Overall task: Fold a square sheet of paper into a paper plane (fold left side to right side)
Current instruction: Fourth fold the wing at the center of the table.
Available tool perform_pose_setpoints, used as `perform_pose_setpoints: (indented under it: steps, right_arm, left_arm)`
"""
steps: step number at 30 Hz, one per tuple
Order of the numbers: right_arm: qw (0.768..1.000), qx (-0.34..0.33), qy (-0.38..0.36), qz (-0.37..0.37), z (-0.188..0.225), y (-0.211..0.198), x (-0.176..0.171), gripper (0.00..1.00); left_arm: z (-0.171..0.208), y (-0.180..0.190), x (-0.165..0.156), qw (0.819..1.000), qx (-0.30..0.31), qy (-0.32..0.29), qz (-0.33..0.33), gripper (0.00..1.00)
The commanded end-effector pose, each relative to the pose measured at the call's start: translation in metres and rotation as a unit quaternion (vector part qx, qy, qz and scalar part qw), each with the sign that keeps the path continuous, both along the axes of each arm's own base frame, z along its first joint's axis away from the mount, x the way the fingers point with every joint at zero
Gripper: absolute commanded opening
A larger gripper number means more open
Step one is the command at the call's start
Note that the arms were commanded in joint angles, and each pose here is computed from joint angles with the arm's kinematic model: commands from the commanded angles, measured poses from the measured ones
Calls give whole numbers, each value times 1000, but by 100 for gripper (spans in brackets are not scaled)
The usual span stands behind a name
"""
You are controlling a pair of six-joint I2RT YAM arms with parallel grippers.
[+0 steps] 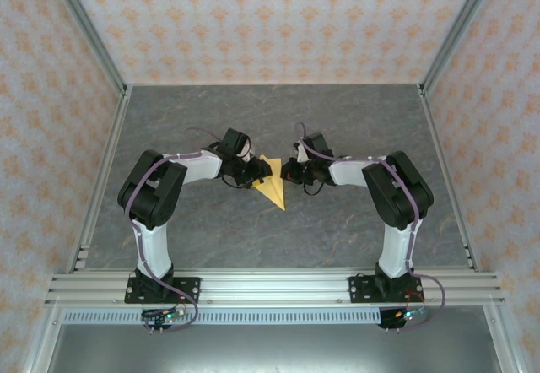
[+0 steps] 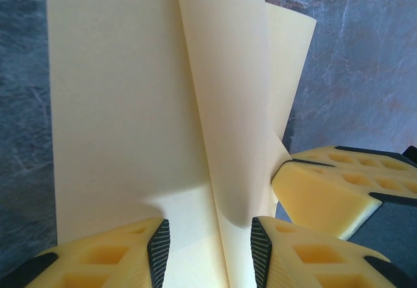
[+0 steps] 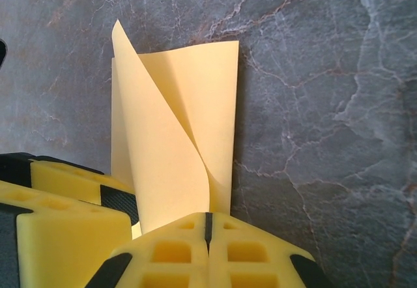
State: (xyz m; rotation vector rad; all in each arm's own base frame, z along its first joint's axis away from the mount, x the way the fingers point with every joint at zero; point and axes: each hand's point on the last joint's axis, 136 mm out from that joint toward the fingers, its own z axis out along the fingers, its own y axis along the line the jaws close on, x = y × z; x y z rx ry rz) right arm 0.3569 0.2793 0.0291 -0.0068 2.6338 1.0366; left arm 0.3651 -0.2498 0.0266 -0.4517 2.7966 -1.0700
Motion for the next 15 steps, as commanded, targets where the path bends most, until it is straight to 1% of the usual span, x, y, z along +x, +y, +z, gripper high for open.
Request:
perform_pose_setpoints:
  steps: [1,9,15]
  right_arm:
    - [1000,-15,-5,10,-2,1,1,3]
    - [999,-35,6,18,-13,2,-5,3]
    - [997,-69,23,11,-25,-6,-9,3]
  left_arm:
    - [-16,7,-7,999,29,15,-5,41]
    - [-17,6,-8,999,29,16,-6,41]
    - [-6,6,-5,1000,27,0,-8,41]
